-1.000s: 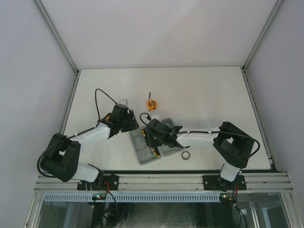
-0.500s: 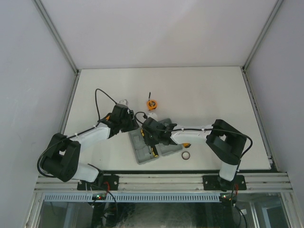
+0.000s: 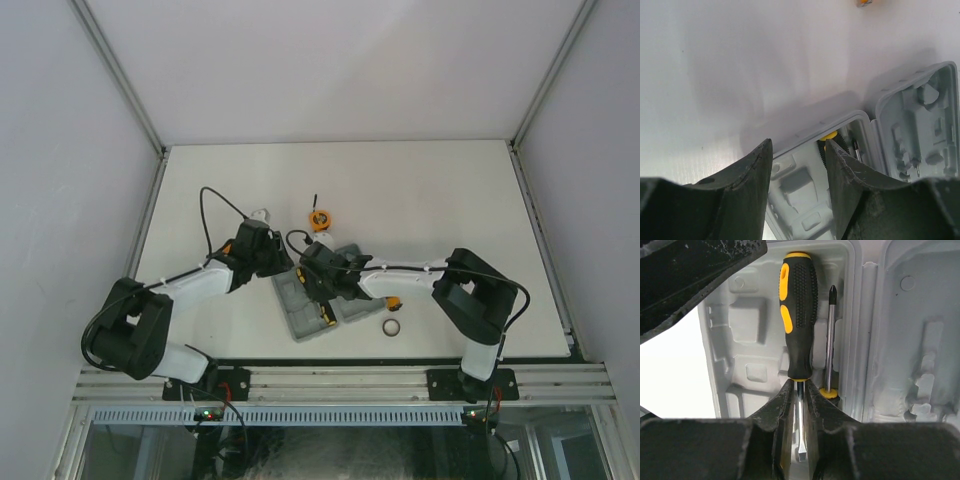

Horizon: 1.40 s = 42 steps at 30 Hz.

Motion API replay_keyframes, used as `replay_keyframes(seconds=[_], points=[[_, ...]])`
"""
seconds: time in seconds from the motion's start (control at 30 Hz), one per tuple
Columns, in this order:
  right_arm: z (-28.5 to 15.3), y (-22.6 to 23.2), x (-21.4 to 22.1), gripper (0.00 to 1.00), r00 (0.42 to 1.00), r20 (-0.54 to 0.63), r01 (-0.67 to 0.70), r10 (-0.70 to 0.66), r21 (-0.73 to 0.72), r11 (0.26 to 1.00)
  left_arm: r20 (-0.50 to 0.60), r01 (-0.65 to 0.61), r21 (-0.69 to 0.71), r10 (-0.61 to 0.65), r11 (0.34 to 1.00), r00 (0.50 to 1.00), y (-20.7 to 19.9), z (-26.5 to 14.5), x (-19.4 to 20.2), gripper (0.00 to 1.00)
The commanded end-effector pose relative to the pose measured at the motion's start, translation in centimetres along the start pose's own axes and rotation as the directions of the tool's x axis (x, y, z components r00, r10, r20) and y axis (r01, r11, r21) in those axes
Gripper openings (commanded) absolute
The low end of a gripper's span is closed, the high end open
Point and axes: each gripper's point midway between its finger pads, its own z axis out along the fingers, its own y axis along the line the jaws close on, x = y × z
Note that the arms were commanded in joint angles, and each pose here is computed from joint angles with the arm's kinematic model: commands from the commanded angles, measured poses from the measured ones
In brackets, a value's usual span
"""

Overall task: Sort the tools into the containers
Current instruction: Adjust the screwdriver in the storage box.

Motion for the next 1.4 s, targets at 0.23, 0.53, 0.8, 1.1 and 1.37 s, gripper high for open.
replay_keyframes(seconds=[0.23, 0.53, 0.8, 1.1, 1.37], points=[[0.2, 2.3, -2.7, 0.12, 0.999, 0.053, -0.002, 0.006, -0.079, 0.997, -0.049, 0.008, 0.031, -0.007, 0.999, 0.999, 0.3, 0.0, 2.1, 0.49], [-0.6, 1.9, -3.2, 0.17, 0.998, 0.067, -0.013, 0.017, -0.059, 0.998, -0.038, 0.009, 0.020, -0.008, 1.000, 0.999, 0.7, -0.6, 2.2, 0.49], [-2.6, 3.1, -4.1, 0.20, 0.996, 0.093, 0.002, 0.008, -0.111, 0.994, 0.032, 0.012, -0.016, -0.012, 1.000, 0.999, 0.6, -2.1, -0.1, 0.52], [-3.6, 2.0, -4.2, 0.23, 0.994, 0.111, 0.018, -0.012, -0.057, 0.998, 0.071, 0.015, -0.027, -0.013, 1.000, 0.997, 0.0, -3.2, -1.8, 0.56], [-5.5, 2.1, -4.4, 0.23, 0.989, 0.149, 0.028, -0.016, -0.076, 0.997, 0.100, 0.031, -0.043, -0.026, 0.999, 0.995, 0.1, -4.3, -2.6, 0.56]])
